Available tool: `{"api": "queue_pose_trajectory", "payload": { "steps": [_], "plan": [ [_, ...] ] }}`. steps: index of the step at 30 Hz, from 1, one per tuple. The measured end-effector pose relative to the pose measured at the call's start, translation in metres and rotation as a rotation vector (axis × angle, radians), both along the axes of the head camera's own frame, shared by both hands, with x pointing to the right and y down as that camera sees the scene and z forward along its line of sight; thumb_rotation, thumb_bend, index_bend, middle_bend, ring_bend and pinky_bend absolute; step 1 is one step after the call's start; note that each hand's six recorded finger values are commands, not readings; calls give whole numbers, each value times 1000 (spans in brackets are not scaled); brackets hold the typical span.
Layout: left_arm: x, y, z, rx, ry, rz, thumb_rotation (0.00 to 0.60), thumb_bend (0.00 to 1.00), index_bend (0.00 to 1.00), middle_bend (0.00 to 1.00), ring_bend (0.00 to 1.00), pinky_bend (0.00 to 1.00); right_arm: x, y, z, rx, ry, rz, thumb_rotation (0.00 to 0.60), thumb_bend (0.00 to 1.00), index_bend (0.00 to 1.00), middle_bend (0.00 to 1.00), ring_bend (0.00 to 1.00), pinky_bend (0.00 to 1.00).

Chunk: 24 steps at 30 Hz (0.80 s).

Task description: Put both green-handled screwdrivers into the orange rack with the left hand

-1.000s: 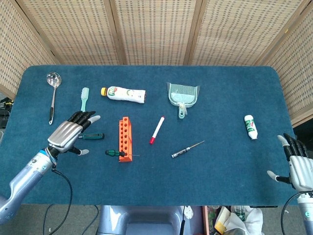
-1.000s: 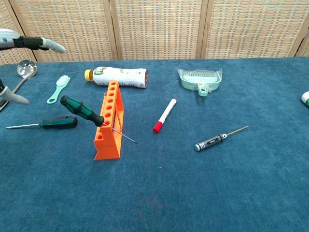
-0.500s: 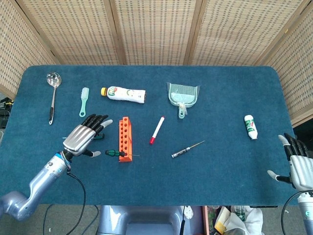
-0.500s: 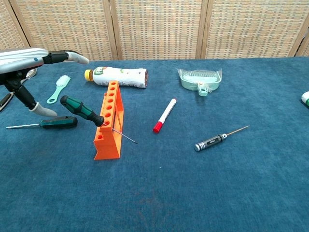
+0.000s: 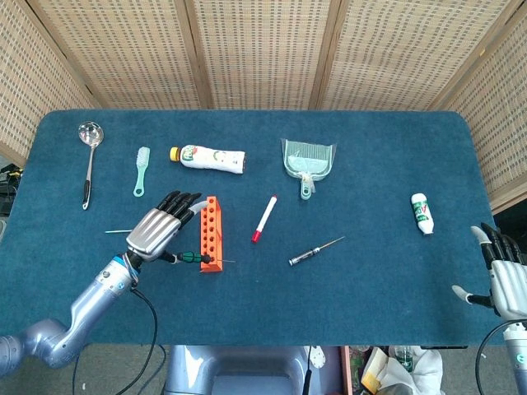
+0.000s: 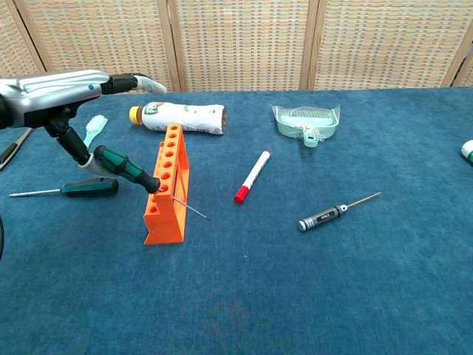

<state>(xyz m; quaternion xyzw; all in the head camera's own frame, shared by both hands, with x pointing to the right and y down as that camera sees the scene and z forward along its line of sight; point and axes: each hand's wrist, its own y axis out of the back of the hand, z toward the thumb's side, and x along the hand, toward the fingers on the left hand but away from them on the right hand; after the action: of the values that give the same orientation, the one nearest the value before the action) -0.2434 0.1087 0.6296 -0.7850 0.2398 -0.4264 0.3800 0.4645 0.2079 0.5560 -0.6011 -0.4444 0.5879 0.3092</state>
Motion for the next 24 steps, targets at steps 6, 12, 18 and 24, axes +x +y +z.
{"api": "queue_pose_trajectory", "payload": {
  "steps": [6, 12, 18, 24],
  "plan": [
    [10, -2, -4, 4, 14, -5, 600, 0, 0, 0, 0, 0, 1, 0, -1, 2, -3, 4, 600, 0, 0, 0, 0, 0],
    [17, -4, -9, 13, 19, -2, 600, 0, 0, 0, 0, 0, 1, 0, -1, 3, -4, 3, 600, 0, 0, 0, 0, 0],
    [18, -6, -12, 15, 15, -9, 600, 0, 0, 0, 0, 0, 1, -1, -1, 2, -5, 4, 600, 0, 0, 0, 0, 0],
    [20, -7, -12, 11, 15, -13, 600, 0, 0, 0, 0, 0, 1, 0, -1, 1, -5, 4, 600, 0, 0, 0, 0, 0]
  ]
}}
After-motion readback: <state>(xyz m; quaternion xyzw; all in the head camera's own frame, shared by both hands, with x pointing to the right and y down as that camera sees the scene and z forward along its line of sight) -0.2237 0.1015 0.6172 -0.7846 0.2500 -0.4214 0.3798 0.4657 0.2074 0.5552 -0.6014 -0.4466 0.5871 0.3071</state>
